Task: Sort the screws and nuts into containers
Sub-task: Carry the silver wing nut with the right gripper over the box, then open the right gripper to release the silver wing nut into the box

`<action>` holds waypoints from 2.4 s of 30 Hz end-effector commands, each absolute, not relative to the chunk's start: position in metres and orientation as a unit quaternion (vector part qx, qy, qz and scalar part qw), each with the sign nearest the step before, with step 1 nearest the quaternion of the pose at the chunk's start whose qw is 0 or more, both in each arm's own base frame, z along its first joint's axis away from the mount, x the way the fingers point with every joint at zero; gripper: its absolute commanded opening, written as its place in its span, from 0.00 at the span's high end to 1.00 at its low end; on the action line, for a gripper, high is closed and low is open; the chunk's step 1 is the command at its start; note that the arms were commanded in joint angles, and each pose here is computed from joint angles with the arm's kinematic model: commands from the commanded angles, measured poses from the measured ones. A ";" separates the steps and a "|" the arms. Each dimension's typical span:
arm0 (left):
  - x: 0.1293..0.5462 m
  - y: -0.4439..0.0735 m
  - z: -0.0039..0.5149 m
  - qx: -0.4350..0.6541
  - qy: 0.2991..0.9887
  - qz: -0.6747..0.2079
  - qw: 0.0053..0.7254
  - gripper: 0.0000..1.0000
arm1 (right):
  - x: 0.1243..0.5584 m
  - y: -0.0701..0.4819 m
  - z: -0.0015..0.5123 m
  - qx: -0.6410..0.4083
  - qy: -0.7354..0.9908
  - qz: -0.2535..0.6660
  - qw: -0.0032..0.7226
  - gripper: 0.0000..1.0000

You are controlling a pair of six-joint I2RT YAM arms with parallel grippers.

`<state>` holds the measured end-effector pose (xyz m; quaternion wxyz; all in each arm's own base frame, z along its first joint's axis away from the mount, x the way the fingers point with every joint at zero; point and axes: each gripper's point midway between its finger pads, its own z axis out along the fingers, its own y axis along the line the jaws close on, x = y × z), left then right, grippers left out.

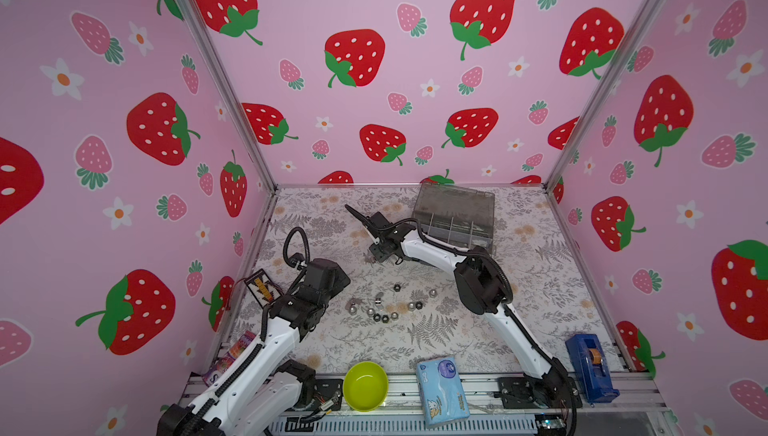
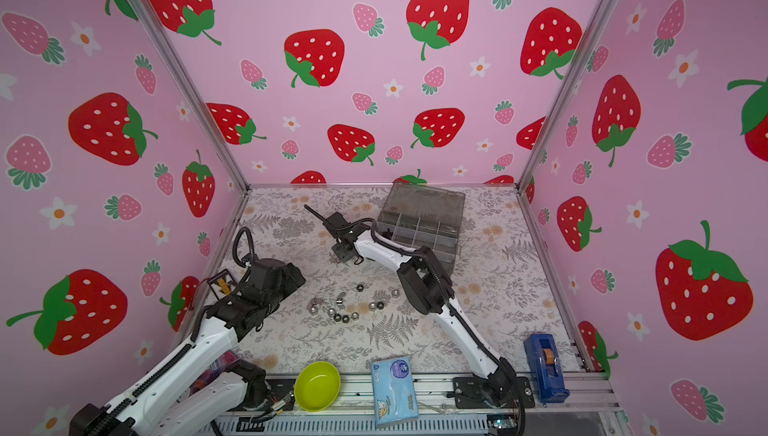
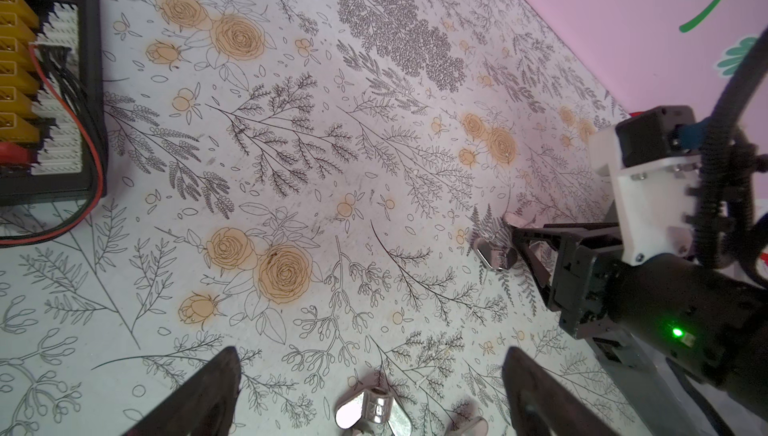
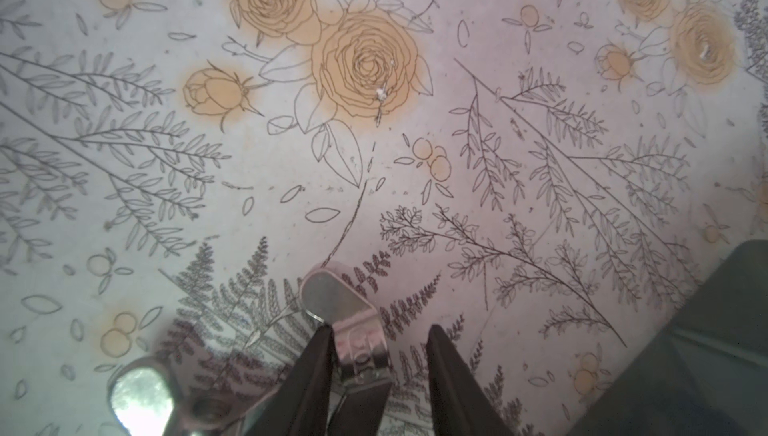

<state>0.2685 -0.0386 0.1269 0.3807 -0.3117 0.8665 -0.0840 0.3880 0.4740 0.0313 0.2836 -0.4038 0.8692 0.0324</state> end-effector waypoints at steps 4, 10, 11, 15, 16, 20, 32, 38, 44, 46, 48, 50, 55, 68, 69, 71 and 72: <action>0.268 -0.032 0.131 -0.323 0.860 -0.075 0.388 0.01 | 0.377 0.472 0.007 -0.422 0.872 0.038 0.245 0.77; 0.267 -0.030 0.129 -0.323 0.861 -0.072 0.387 0.01 | 0.377 0.474 0.036 -0.415 0.870 0.047 0.261 0.93; 0.268 -0.030 0.129 -0.324 0.860 -0.072 0.387 0.01 | 0.378 0.474 0.046 -0.412 0.869 0.051 0.269 0.94; 0.267 -0.030 0.128 -0.323 0.861 -0.070 0.386 0.01 | 0.378 0.470 0.085 -0.396 0.866 0.063 0.299 0.95; 0.267 -0.030 0.129 -0.323 0.861 -0.071 0.387 0.01 | 0.378 0.468 0.094 -0.391 0.865 0.066 0.307 0.96; 0.267 -0.028 0.130 -0.325 0.859 -0.071 0.389 0.01 | 0.375 0.458 0.134 -0.373 0.859 0.079 0.341 0.98; 0.270 -0.030 0.134 -0.321 0.859 -0.077 0.391 0.01 | 0.361 0.386 0.173 -0.338 0.861 0.044 0.378 0.98; 0.271 -0.031 0.134 -0.322 0.859 -0.080 0.390 0.01 | 0.355 0.342 0.150 -0.317 0.878 0.026 0.356 0.99; 0.270 -0.031 0.131 -0.325 0.859 -0.080 0.387 0.01 | 0.350 0.310 0.131 -0.301 0.892 0.015 0.337 0.99; 0.270 -0.031 0.132 -0.325 0.859 -0.081 0.388 0.01 | 0.347 0.304 0.126 -0.298 0.895 0.016 0.331 0.99; 0.270 -0.031 0.132 -0.325 0.858 -0.082 0.388 0.01 | 0.346 0.302 0.122 -0.298 0.896 0.018 0.329 0.99; 0.270 -0.031 0.133 -0.325 0.858 -0.082 0.389 0.01 | 0.346 0.300 0.117 -0.297 0.897 0.014 0.326 0.99; 0.269 -0.031 0.132 -0.326 0.859 -0.080 0.387 0.01 | 0.353 0.295 0.105 -0.295 0.901 0.001 0.319 0.99; 0.266 -0.029 0.132 -0.328 0.856 -0.081 0.390 0.01 | 0.377 0.286 0.083 -0.291 0.908 -0.013 0.303 0.91; 0.266 -0.028 0.132 -0.329 0.856 -0.080 0.390 0.01 | 0.377 0.285 0.080 -0.291 0.908 -0.015 0.300 0.89; 0.266 -0.028 0.131 -0.329 0.857 -0.080 0.389 0.01 | 0.378 0.284 0.077 -0.290 0.909 -0.019 0.298 0.83; 0.266 -0.028 0.131 -0.329 0.857 -0.079 0.389 0.01 | 0.379 0.283 0.075 -0.289 0.910 -0.022 0.297 0.81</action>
